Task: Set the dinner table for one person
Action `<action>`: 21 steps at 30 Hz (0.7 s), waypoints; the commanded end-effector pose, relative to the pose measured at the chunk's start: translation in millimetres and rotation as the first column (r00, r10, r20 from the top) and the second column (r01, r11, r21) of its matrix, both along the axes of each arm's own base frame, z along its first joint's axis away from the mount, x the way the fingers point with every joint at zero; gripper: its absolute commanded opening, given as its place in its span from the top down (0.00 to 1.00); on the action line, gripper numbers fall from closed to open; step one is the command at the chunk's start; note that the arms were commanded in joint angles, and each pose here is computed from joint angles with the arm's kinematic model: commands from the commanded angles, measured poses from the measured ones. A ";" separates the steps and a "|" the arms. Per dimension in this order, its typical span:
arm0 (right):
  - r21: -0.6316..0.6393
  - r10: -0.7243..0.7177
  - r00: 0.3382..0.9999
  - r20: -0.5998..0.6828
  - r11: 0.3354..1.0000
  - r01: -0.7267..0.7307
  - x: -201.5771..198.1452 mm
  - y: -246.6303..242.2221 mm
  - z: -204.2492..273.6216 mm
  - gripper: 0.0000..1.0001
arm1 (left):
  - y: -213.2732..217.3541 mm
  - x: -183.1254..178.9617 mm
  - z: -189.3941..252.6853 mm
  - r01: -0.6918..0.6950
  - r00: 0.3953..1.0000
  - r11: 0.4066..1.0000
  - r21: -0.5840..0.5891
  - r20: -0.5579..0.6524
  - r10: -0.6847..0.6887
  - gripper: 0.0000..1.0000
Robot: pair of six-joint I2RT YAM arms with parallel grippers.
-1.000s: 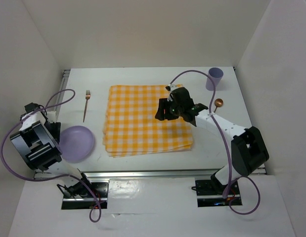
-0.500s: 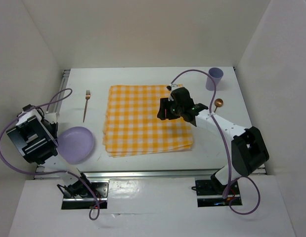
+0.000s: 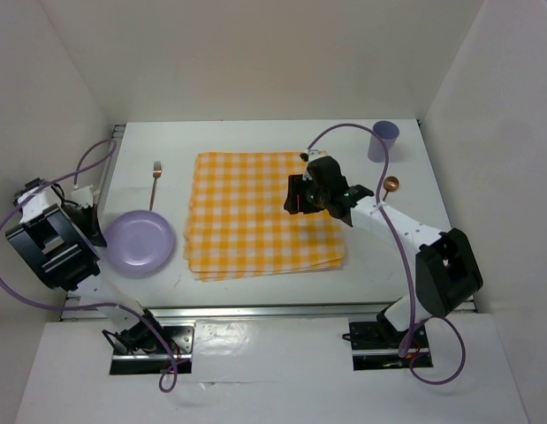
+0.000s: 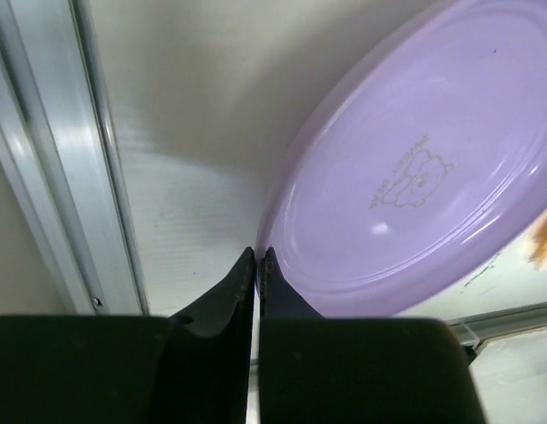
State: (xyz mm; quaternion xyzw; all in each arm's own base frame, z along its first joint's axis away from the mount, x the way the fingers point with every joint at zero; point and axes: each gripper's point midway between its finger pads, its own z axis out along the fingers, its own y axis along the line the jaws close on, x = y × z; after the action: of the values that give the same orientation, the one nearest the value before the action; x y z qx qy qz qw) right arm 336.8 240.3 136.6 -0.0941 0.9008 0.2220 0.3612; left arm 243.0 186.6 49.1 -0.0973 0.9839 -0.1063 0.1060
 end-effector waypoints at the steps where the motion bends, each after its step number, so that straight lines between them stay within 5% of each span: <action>1: 0.008 -0.004 0.998 0.070 1.000 0.003 4.3 0.0 26.7 0.39 | -16.3 18.8 23.3 0.063 0.992 0.993 -0.101 0.116 -0.051 1.00; 14: -0.049 -0.073 0.995 0.073 0.996 0.077 9.3 -18.0 27.5 0.34 | -47.0 43.5 66.6 0.145 0.970 0.947 -0.287 0.229 -0.079 1.00; 21: -0.004 -0.164 0.986 -0.012 0.986 0.164 26.5 -45.6 23.9 0.34 | -121.9 105.0 117.1 0.361 0.895 0.929 -0.084 0.311 -0.320 1.00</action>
State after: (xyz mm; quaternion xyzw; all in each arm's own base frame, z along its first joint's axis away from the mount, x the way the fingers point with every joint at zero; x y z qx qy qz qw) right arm 352.3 205.2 144.2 -0.0463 0.9114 0.1832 0.3655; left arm 319.6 120.8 124.6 0.0194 0.9608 -0.2046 0.1860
